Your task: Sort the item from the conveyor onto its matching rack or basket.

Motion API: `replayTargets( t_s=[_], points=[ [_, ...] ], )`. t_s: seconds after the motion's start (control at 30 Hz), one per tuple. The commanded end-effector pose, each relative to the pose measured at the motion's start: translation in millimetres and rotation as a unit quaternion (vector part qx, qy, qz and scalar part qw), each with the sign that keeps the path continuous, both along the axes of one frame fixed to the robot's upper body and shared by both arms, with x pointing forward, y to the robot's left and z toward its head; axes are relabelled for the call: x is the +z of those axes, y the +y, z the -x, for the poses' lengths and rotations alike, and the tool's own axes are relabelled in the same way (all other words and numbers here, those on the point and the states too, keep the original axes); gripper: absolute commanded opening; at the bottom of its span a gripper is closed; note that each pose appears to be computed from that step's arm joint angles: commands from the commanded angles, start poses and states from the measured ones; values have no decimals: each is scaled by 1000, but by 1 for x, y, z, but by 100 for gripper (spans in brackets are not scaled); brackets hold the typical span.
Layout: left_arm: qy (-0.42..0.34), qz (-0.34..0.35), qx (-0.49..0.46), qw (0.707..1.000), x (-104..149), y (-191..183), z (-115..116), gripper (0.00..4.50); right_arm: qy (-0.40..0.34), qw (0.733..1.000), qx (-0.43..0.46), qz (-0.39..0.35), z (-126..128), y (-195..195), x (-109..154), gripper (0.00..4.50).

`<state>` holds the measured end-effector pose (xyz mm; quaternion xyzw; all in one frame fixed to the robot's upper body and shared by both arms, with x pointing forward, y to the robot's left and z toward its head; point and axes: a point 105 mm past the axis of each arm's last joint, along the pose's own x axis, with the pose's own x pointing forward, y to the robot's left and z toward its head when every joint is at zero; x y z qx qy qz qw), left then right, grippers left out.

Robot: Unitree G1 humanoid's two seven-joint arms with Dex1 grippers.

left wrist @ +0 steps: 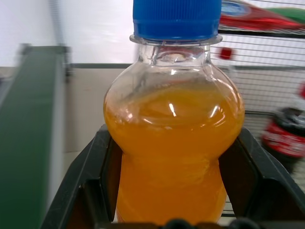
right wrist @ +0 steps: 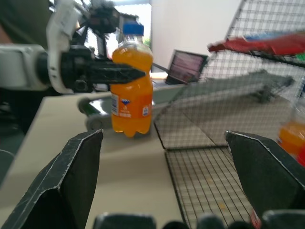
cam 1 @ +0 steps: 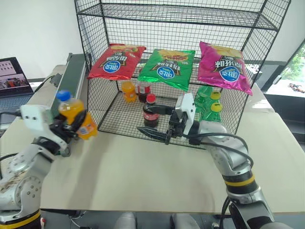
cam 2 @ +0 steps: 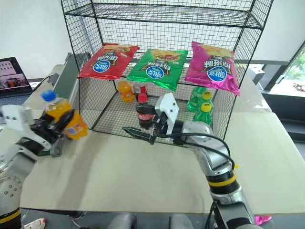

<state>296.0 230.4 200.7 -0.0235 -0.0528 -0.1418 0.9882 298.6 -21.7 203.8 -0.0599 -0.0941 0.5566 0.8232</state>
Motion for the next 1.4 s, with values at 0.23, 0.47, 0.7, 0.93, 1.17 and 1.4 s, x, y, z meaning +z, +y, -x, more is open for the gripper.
replayTargets(
  t_s=[0.23,0.47,0.7,0.93,1.17,1.4],
  points=[
    [-65,-2,18,998,-2,-29,-75,239,-36,994,-99,-17,-9,1,7,450],
    [-87,5,40,995,-15,-37,-122,239,-36,989,-144,-6,-17,0,-4,450],
    [-72,-1,42,997,-37,-48,-137,239,-38,986,-161,-17,-19,2,-3,450],
    [-75,5,36,997,-40,-49,-136,441,-40,984,-173,-21,-18,-4,-1,450],
    [-52,-3,30,998,-53,-42,-111,441,-36,984,-175,-23,-19,-7,-2,450],
    [13,-57,-1,998,-73,-40,-55,441,-18,973,-228,-12,-13,-36,-26,450]
  ],
)
